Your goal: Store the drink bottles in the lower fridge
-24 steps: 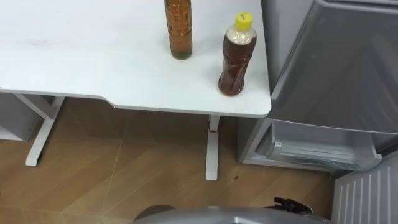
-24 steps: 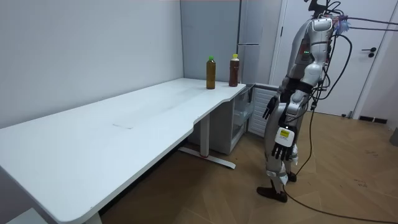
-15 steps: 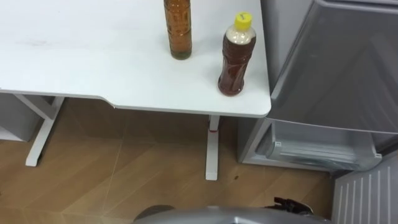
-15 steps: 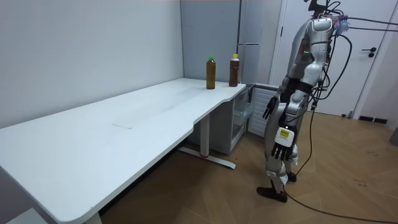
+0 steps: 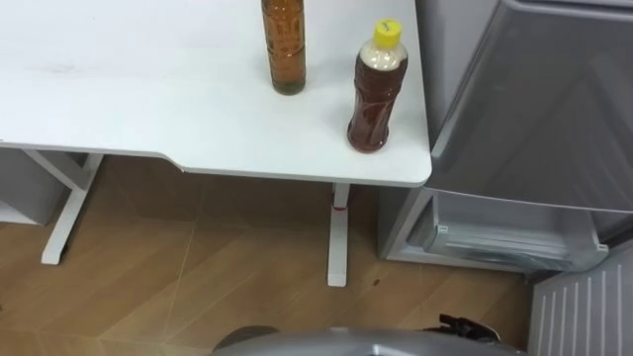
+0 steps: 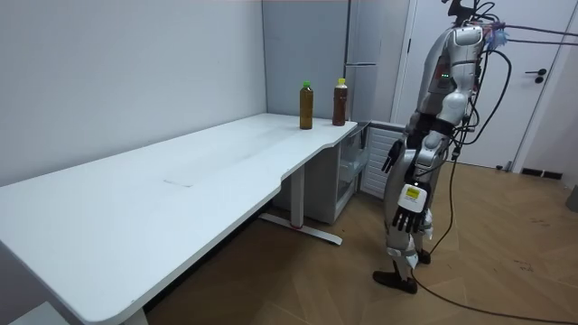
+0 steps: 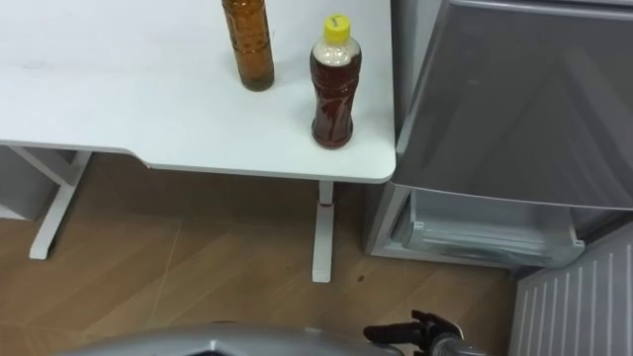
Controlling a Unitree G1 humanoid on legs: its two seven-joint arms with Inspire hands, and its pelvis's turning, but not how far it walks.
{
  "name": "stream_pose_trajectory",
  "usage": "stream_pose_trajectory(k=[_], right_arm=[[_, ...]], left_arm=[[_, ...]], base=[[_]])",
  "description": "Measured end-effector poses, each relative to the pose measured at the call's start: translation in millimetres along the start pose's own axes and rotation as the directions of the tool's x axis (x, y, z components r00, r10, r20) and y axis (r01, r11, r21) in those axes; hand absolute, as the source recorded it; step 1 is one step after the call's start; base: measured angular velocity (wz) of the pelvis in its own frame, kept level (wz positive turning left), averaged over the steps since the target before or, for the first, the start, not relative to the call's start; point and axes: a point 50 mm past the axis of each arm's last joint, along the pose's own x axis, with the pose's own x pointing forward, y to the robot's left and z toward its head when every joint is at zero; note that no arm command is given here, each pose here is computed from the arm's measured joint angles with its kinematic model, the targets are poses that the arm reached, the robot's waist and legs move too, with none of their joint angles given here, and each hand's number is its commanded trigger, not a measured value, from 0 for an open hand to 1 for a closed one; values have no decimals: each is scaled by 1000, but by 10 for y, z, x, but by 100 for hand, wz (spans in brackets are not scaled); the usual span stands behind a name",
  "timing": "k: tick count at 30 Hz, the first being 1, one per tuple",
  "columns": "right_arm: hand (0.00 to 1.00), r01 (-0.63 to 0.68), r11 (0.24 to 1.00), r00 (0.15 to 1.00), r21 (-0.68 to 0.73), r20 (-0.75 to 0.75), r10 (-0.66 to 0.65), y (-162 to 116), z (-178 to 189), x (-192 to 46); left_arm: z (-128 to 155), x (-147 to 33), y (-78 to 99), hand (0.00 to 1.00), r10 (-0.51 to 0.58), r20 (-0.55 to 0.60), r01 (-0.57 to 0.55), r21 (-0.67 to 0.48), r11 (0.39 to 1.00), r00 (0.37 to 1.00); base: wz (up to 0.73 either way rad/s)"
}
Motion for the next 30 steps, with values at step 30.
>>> stream_pose_trajectory(k=[30], right_arm=[[0,50,999,999,-6,-20,-50,-68,-150,-19]], left_arm=[[-91,-164,550,0,519,-204,-439,-813,383,830]], base=[[7]])
